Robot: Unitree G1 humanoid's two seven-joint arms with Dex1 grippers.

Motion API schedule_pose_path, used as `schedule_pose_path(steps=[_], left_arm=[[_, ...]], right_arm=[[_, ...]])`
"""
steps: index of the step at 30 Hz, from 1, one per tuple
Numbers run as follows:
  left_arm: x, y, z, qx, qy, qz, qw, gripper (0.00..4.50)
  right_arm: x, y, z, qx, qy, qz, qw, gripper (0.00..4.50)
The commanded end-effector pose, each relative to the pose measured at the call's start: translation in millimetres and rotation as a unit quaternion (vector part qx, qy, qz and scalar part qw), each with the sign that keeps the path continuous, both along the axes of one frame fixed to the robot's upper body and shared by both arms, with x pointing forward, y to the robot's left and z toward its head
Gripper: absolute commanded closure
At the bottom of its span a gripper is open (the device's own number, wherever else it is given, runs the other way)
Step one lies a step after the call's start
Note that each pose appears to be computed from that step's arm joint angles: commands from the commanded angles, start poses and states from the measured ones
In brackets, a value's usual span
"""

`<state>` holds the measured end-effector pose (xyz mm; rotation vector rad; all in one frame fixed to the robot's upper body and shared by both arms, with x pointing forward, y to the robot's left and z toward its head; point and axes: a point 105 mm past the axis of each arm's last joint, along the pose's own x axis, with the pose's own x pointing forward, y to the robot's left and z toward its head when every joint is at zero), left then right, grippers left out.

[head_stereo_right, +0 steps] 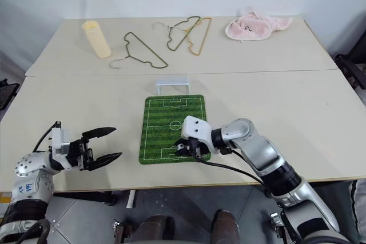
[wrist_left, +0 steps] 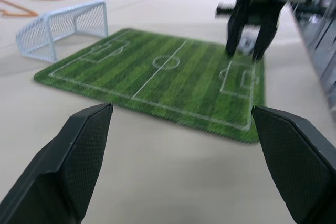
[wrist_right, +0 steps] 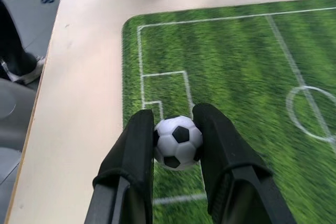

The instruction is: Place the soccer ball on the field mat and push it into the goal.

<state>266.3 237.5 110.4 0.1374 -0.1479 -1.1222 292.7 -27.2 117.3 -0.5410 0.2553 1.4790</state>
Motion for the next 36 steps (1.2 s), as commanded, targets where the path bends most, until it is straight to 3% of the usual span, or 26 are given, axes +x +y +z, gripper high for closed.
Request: schedule_pose_path(steps=[1, 20, 26, 36], left_arm=[[-8, 5, 10, -0.011, -0.019, 0.003, 1.0, 0.0], [-2, -1, 11, -0.022, -0.028, 0.032, 0.999, 0.0], [3, -3, 11, -0.026, -0.032, 0.036, 0.999, 0.0], [8, -7, 12, -0.03, -0.037, 0.034, 0.998, 0.0]], right_arm=[[-3, 12, 6, 0.003, -0.016, 0.036, 0.999, 3.65], [6, 19, -8, -0.009, -0.008, 0.042, 0.999, 3.65], [11, 19, -5, -0.004, -0.02, 0.034, 0.999, 1.63], [-2, 28, 26, 0.023, -0.048, 0.072, 0.996, 1.63]])
